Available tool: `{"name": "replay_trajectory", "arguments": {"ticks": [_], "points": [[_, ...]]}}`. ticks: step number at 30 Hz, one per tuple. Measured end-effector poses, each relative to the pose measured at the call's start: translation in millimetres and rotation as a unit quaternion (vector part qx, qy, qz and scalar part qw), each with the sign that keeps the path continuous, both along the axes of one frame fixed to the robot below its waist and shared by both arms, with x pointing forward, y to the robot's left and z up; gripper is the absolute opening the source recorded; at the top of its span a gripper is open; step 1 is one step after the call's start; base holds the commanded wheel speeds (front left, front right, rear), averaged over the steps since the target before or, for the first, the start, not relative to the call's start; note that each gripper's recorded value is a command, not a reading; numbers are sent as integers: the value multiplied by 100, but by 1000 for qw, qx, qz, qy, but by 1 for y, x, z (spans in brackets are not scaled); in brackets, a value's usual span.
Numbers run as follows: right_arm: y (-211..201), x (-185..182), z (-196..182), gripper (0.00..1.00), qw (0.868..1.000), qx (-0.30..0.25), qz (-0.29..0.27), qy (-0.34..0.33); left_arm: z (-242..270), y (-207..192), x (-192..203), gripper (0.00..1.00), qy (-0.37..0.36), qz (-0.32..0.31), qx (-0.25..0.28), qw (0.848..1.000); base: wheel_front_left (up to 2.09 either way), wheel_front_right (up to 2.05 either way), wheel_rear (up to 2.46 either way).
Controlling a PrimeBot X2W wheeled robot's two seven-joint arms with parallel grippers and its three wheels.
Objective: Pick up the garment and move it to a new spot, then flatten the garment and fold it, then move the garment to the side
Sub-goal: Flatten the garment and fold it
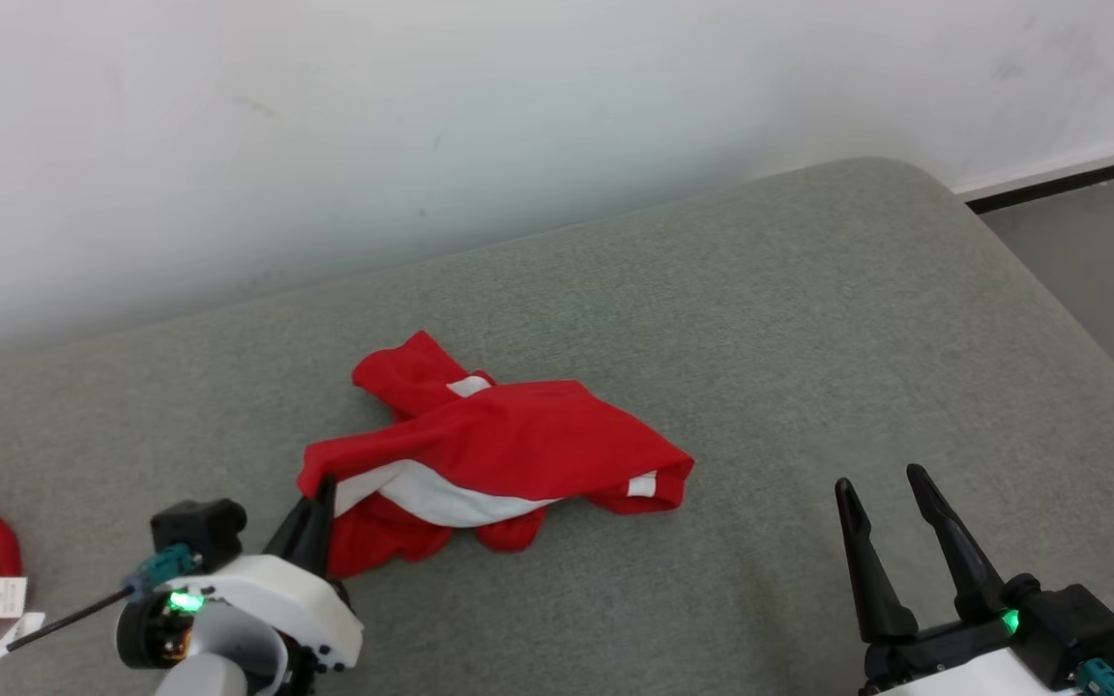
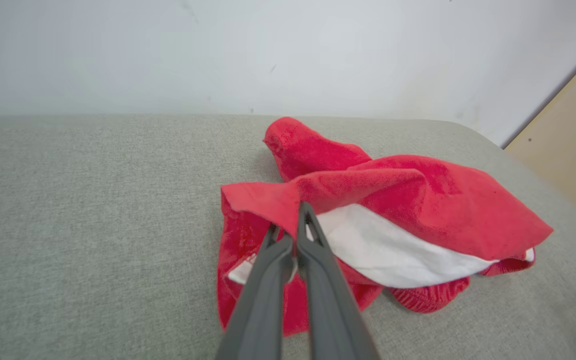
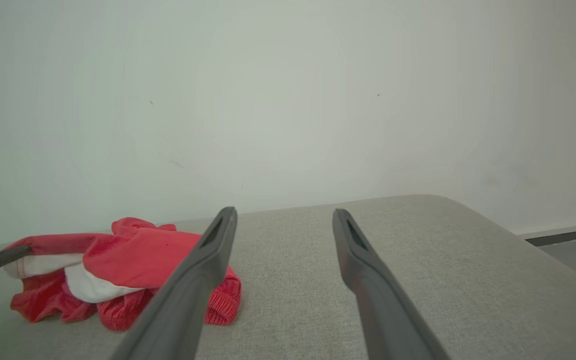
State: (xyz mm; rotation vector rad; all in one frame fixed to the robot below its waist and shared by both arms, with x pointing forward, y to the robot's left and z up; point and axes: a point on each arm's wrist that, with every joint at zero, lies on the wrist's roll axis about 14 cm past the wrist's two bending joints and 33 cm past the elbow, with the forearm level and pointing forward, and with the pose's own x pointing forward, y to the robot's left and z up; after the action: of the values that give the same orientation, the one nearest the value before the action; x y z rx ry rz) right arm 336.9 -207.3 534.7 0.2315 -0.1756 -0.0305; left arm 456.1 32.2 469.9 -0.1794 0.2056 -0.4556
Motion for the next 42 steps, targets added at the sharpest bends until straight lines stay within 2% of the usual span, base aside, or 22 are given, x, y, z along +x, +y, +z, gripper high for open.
{"name": "replay_trajectory", "arguments": {"ticks": [4,8,15,20,21,22,23,27,33,37,42], "points": [[12,9,-1,100,1000,1,21,0,21,19,2,0,-17,25,-18,999,0,0,0],[26,18,-2,100,999,-2,47,2,30,55,0,0,-20,74,-19,997,0,0,0],[52,32,-4,100,996,-5,91,4,0,127,-23,0,29,167,10,985,0,0,0],[59,35,-10,100,995,-5,102,12,-27,141,-40,0,67,181,24,981,0,0,0],[59,35,-10,100,995,-5,103,13,-30,142,-42,25,70,181,24,981,0,0,0],[59,36,-11,100,994,-6,104,14,-32,143,-43,71,71,182,26,980,0,0,0],[59,35,-11,100,994,-6,104,15,-34,143,-45,100,71,182,27,980,0,0,0],[61,34,-11,100,994,-4,108,15,-28,143,-48,100,48,183,24,982,0,0,0],[64,34,-10,100,993,-4,116,13,9,152,-45,100,-41,205,14,978,0,0,0],[67,32,-11,100,992,-7,122,15,31,143,-50,100,-88,210,-3,974,0,0,0],[76,29,-20,100,989,-18,145,29,36,137,-58,100,-104,213,-12,971,0,0,0]]}}
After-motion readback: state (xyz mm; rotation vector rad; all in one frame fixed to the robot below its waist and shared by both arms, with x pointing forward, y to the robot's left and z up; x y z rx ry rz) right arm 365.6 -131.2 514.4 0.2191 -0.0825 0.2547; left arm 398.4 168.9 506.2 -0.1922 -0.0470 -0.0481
